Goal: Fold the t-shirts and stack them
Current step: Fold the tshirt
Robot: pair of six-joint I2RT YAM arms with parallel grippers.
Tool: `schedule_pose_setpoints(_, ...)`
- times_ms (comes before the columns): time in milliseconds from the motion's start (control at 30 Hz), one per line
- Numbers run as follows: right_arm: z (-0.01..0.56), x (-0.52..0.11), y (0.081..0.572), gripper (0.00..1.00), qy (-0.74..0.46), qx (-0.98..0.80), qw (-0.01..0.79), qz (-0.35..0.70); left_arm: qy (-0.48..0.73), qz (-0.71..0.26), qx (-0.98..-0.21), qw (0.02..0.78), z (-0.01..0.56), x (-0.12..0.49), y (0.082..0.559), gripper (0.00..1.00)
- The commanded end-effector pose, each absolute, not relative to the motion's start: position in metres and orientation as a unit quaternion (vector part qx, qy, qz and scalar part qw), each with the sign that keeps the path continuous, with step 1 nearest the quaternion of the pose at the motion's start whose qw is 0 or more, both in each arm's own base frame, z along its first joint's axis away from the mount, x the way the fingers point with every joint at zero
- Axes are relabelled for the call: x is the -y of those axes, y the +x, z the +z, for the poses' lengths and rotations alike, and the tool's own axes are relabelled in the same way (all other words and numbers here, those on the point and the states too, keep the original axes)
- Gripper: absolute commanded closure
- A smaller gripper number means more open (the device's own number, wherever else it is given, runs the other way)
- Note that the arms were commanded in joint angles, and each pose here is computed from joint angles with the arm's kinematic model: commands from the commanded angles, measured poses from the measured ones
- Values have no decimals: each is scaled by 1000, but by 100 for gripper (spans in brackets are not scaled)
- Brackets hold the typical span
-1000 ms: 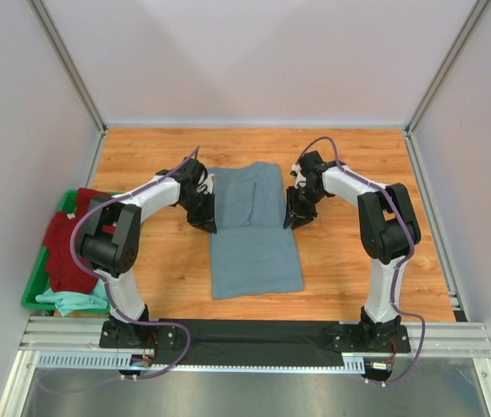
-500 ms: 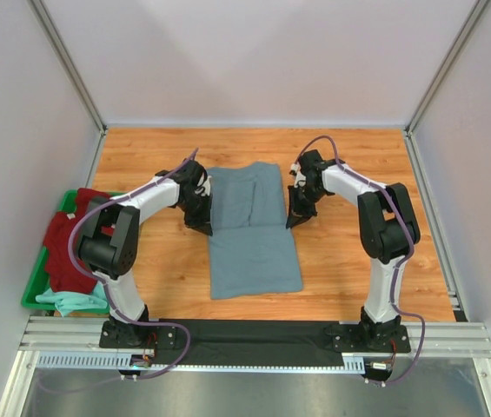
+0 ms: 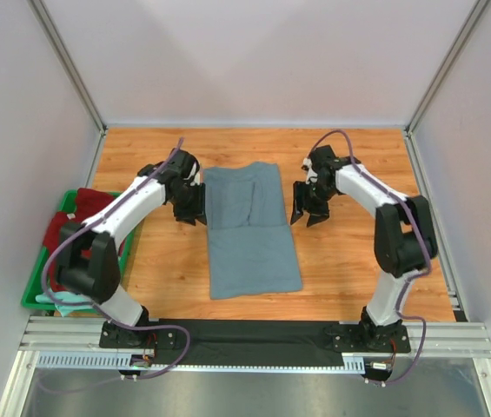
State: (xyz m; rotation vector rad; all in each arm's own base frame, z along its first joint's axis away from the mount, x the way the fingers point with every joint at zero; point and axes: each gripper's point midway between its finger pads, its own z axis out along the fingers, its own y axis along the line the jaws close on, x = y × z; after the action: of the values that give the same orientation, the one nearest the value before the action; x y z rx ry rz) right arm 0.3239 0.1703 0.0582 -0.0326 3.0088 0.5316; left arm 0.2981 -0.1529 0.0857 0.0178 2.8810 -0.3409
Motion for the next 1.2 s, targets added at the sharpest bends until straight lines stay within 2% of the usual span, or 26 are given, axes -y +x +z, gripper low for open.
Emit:
schedule_pose_setpoints(0, 96, -183, 288, 43, -7, -971, 68, 227, 16, -196, -967, 161, 133, 177, 271, 56)
schedule_pose_setpoints(33, 109, -199, 275, 45, -14, -959, 68, 274, 8, -242, -963, 114, 121, 194, 246, 60)
schedule_pose_setpoints(67, 108, -209, 276, 48, -14, -950, 81, 300, 6, -264, -959, 106, 117, 204, 239, 66)
schedule_pose_setpoints(100, 107, -216, 270, 52, 12, -944, 74, 320, 10, -290, -949, 124, 118, 216, 241, 67)
schedule_pose_setpoints(133, 94, -219, 247, 64, 23, -938, 40, 343, 0, -298, -950, 94, 101, 225, 220, 68)
schedule_pose_setpoints(167, 99, -228, 251, 71, 17, -926, 60, 372, -4, -311, -946, 91, 97, 232, 216, 70)
schedule_pose_setpoints(200, 97, -231, 245, 77, 26, -922, 49, 384, 0, -332, -937, 106, 96, 243, 219, 71)
schedule_pose_setpoints(233, 86, -229, 234, 85, 30, -922, 33, 386, -10, -339, -937, 81, 84, 248, 204, 71)
schedule_pose_setpoints(300, 76, -226, 227, 89, 21, -923, 26, 382, -21, -347, -936, 61, 66, 252, 196, 72)
schedule_pose_setpoints(400, 52, -220, 210, 89, 21, -929, -6, 371, -63, -306, -949, 33, 34, 236, 179, 73)
schedule_pose_setpoints(500, 23, -195, 192, 89, 32, -953, -30, 301, -103, -244, -964, 19, 12, 210, 162, 73)
schedule_pose_setpoints(600, 33, -190, 176, 86, -1, -963, -10, 268, -50, -239, -968, 51, 42, 217, 154, 70)
schedule_pose_setpoints(667, 63, -203, 179, 84, -32, -960, 40, 277, -26, -219, -972, 83, 64, 217, 152, 64)
schedule_pose_setpoints(700, 71, -218, 170, 79, -58, -955, 40, 288, -11, -233, -968, 96, 79, 230, 152, 63)
schedule_pose_setpoints(833, 87, -269, 155, 77, -75, -929, 4, 361, -19, -274, -957, 96, 88, 254, 144, 62)
schedule_pose_setpoints(967, 64, -301, 144, 78, -65, -921, -48, 380, -43, -285, -956, 64, 54, 263, 137, 64)
schedule_pose_setpoints(1167, 15, -289, 118, 81, -78, -935, -79, 336, -54, -183, -981, 39, -2, 222, 120, 63)
